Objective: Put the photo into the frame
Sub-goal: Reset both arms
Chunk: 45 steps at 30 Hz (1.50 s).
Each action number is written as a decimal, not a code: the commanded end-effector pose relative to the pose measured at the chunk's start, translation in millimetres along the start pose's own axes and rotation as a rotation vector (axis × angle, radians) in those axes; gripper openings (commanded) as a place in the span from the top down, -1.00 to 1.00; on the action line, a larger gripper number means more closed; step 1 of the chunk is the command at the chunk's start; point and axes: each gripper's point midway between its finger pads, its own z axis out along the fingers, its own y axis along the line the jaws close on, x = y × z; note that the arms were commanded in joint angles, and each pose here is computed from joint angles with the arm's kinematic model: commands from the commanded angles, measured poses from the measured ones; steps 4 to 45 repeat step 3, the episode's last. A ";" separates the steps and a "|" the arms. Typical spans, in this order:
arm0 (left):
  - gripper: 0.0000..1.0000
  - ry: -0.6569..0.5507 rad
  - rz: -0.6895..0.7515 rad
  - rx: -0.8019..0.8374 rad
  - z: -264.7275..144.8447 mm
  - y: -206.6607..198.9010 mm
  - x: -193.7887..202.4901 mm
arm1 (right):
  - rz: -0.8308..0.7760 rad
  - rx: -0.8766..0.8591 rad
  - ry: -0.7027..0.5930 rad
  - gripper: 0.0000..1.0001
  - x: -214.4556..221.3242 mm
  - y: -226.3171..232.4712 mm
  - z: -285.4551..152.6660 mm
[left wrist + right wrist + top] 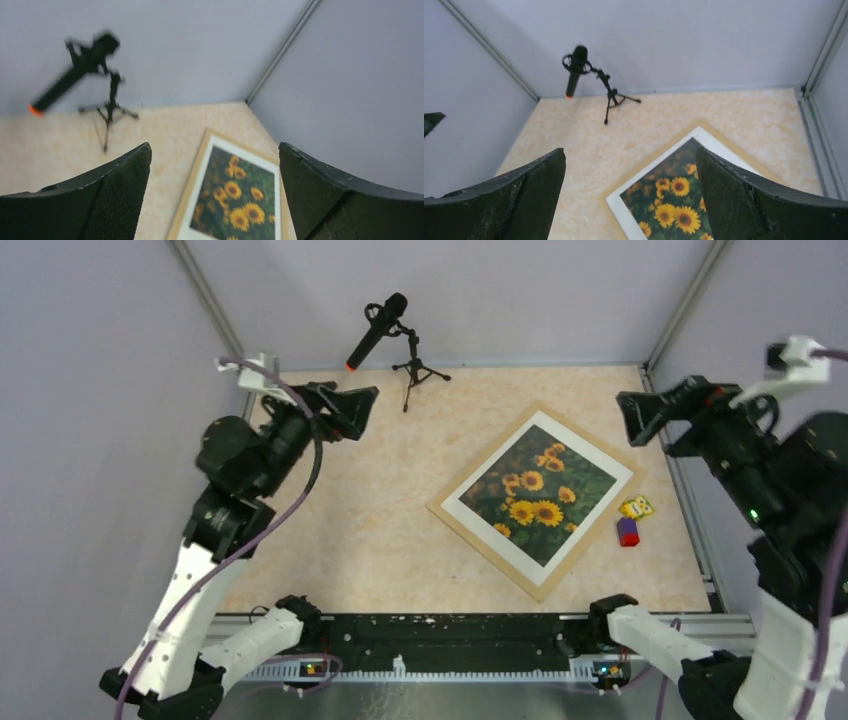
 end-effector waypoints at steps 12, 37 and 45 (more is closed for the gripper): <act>-0.97 -0.195 0.399 0.093 -46.2 -44.4 -100.2 | 0.002 0.024 -0.265 -0.98 -47.2 -5.7 -54.6; -0.97 -0.195 0.399 0.093 -46.2 -44.4 -100.2 | 0.002 0.024 -0.265 -0.98 -47.2 -5.7 -54.6; -0.97 -0.195 0.399 0.093 -46.2 -44.4 -100.2 | 0.002 0.024 -0.265 -0.98 -47.2 -5.7 -54.6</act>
